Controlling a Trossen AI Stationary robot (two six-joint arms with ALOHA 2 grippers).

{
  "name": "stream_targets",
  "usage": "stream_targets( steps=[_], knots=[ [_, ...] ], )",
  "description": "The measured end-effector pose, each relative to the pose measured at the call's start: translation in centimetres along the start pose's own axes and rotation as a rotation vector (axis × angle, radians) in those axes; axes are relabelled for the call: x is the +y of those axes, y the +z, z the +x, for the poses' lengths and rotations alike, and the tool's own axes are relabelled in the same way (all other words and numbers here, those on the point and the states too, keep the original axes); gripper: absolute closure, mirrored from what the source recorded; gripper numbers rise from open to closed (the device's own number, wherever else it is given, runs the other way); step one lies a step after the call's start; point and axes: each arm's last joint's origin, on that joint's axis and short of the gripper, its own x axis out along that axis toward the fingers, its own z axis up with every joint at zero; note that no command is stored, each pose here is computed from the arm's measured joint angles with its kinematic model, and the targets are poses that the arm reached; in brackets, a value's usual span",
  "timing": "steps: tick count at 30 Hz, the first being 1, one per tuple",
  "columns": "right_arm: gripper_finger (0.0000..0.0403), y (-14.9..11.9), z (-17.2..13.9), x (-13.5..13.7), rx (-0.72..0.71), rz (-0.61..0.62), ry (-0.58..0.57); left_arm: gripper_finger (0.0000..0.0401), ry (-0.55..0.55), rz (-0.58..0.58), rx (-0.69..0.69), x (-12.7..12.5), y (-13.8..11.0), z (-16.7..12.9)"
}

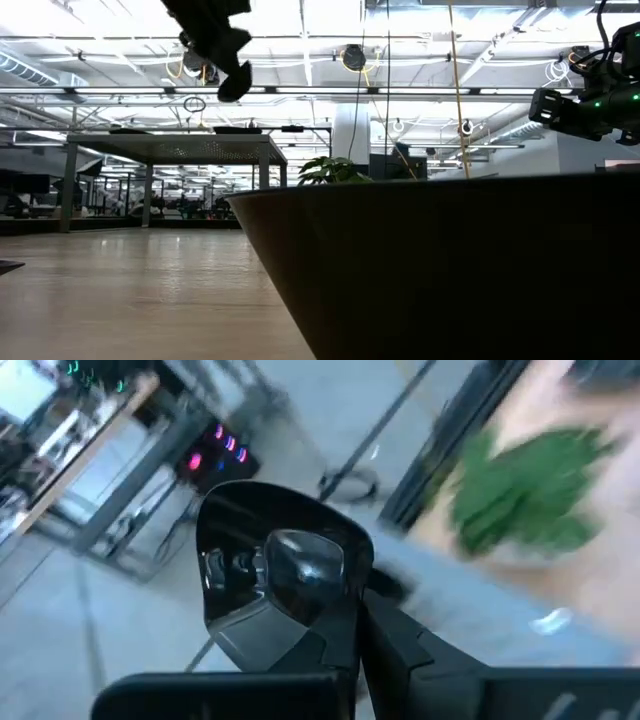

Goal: Pick & Place Mini shaped plates
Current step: Stack the black leaf shaped plate on top of the other black leaf shaped plate on the shelf

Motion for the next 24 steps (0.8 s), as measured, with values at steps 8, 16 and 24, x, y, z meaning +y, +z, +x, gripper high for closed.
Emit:
stream_targets(
  steps=[8, 16, 24],
  knots=[
    [0.0303, 0.0, 0.0, 0.0, 0.001, 0.0, 0.0, 0.0383, 0.102, 0.208, 0.162, 3.9, -1.6, 2.0],
    [0.0303, 0.0, 0.0, 0.0, 0.0, 0.0, 0.0, 0.0396, 0.121, 0.279, 0.403, 6.2, -4.2, 2.9],
    [0.0303, 0.0, 0.0, 0.0, 0.0, 0.0, 0.0, 0.0393, -0.009, 0.088, 0.507, 8.2, -6.2, 1.0]
  ],
)
